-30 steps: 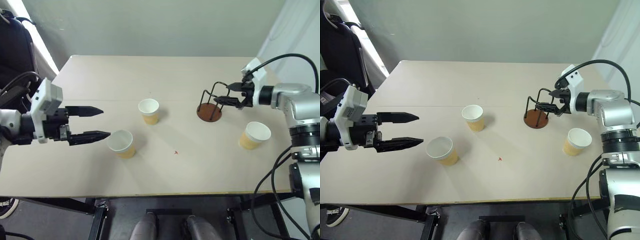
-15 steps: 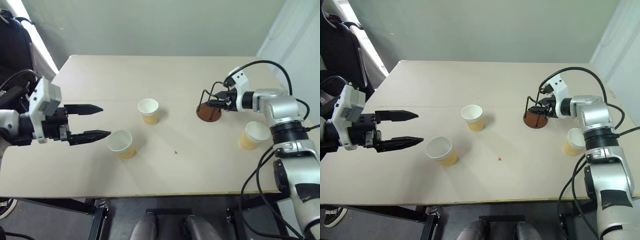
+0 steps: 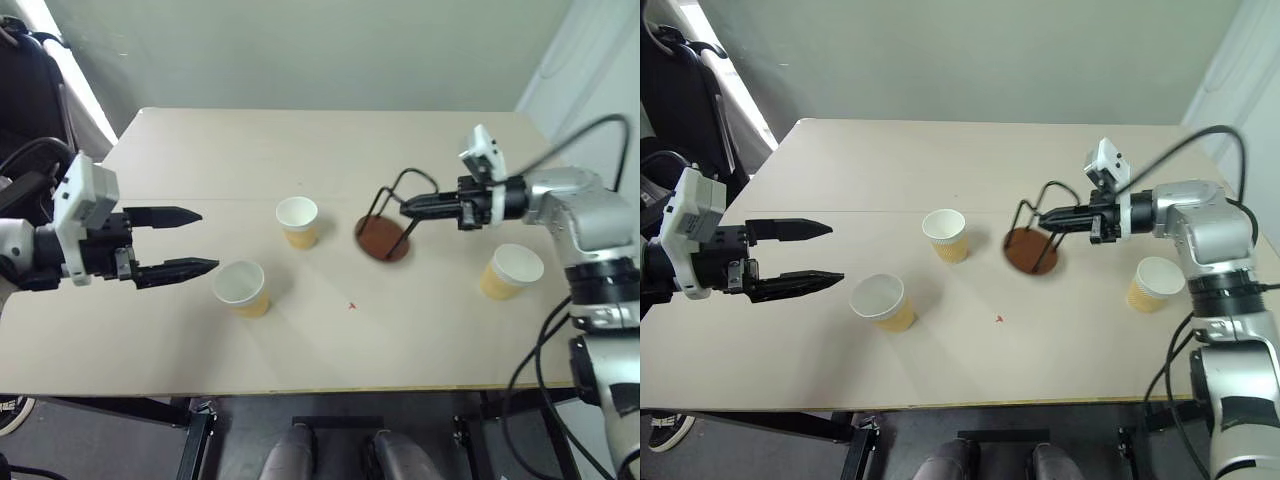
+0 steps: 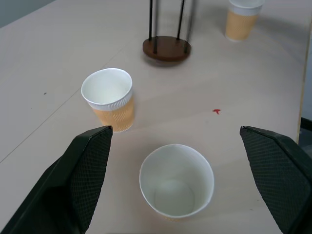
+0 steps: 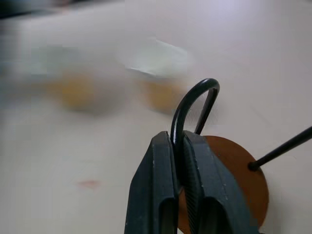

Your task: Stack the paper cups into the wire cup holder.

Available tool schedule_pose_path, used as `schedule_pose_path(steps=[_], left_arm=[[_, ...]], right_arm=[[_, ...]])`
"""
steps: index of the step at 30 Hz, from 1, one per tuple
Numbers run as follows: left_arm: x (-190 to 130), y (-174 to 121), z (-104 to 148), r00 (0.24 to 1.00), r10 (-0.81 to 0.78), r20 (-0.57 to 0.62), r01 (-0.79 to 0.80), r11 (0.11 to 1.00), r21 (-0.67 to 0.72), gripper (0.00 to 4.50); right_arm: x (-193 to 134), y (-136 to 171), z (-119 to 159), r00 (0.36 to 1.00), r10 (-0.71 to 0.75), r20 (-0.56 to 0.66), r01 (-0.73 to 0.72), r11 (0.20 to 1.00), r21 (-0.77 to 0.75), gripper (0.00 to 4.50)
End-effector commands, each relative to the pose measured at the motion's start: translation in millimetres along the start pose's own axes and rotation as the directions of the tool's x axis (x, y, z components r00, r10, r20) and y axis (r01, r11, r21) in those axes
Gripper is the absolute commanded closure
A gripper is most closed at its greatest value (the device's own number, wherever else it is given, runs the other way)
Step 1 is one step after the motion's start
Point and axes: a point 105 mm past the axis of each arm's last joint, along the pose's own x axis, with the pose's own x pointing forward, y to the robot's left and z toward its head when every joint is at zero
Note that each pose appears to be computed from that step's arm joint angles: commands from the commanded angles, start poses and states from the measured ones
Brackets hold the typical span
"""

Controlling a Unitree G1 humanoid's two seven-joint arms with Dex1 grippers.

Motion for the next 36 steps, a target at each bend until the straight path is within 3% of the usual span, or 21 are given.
schedule_pose_path(steps=[1,5,13,32,36], left_arm=[[-3,3,10,1.000,0.010,0.010,-0.010,0.999,0.049,0.00],[1,3,11,1.000,-0.006,0.015,0.005,0.999,0.052,0.00],[5,1,13,1.000,-0.021,0.022,0.020,0.998,0.059,0.00],[-1,-2,10,1.000,0.013,0.000,-0.013,0.999,0.048,0.00],[0,-2,10,1.000,0.009,0.003,-0.009,0.999,0.052,0.00]], right_arm=[[6,45,23,0.977,0.213,0.006,-0.211,0.974,-0.083,4.44],[27,69,15,0.947,0.310,-0.087,-0.320,0.939,-0.124,4.44],[58,70,-18,0.909,0.346,-0.231,-0.391,0.902,-0.184,4.44],[74,55,-41,0.896,0.295,-0.332,-0.395,0.871,-0.292,4.44],[73,57,-47,0.888,0.297,-0.351,-0.402,0.872,-0.280,3.41]])
